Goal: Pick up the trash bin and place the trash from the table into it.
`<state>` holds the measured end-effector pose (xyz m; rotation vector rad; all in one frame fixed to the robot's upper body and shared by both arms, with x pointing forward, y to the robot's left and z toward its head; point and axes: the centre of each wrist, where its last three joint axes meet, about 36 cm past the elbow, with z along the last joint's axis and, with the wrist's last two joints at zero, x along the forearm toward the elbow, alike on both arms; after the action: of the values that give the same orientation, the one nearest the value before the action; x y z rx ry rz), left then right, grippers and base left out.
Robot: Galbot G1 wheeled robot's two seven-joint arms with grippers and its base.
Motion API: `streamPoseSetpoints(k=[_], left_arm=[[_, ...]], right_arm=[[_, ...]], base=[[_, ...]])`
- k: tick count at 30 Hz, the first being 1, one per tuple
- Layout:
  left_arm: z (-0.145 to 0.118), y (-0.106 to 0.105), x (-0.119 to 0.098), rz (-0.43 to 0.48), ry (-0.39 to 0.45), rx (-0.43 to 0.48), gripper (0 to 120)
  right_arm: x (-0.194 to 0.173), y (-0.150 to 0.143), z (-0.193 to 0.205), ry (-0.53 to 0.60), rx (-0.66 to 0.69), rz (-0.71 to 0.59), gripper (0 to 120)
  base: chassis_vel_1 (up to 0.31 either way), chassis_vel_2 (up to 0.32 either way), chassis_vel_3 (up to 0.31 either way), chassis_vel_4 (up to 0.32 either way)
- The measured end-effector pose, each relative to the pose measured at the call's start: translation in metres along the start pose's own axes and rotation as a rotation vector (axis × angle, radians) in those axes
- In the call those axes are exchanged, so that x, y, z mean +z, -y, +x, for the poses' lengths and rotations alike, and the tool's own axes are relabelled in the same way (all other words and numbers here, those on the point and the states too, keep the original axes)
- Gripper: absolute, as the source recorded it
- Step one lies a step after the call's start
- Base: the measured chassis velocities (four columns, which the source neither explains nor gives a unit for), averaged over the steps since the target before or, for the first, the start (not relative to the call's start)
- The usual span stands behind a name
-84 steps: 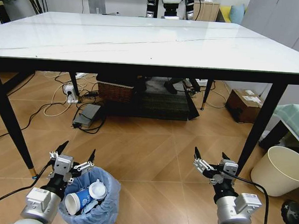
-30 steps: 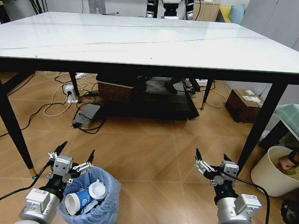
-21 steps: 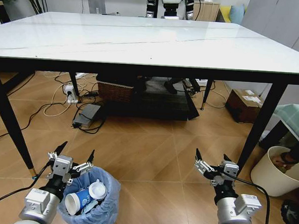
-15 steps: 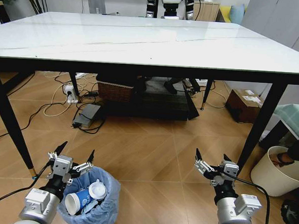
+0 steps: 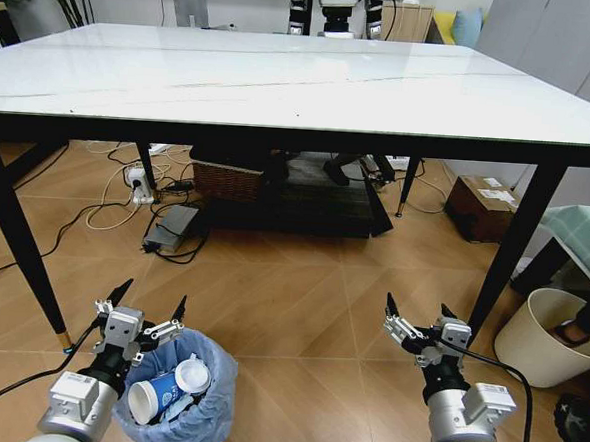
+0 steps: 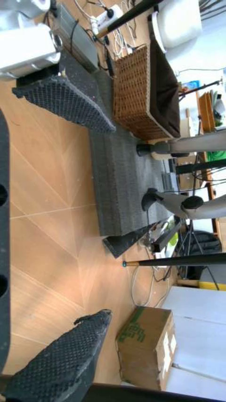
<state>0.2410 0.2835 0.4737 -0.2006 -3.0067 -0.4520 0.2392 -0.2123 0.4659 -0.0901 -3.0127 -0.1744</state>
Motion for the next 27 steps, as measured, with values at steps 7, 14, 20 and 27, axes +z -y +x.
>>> streamPoseSetpoints(k=[7,14,20,27], left_arm=[[0.0000,0.0000,0.0000,0.000,0.000,0.000,100],[0.0000,0.0000,0.0000,0.000,0.000,0.000,100],[0.0000,0.0000,0.0000,0.000,0.000,0.000,100],[0.0000,0.0000,0.0000,0.000,0.000,0.000,100]], right_arm=[[0.0000,0.0000,0.0000,0.000,0.000,0.000,100],[0.0000,0.0000,0.0000,0.000,0.000,0.000,100],[0.0000,0.0000,0.0000,0.000,0.000,0.000,100],[0.0000,0.0000,0.0000,0.000,0.000,0.000,100]], base=[[0.000,0.000,0.000,0.000],[0.000,0.000,0.000,0.000],[0.000,0.000,0.000,0.000],[0.000,0.000,0.000,0.000]])
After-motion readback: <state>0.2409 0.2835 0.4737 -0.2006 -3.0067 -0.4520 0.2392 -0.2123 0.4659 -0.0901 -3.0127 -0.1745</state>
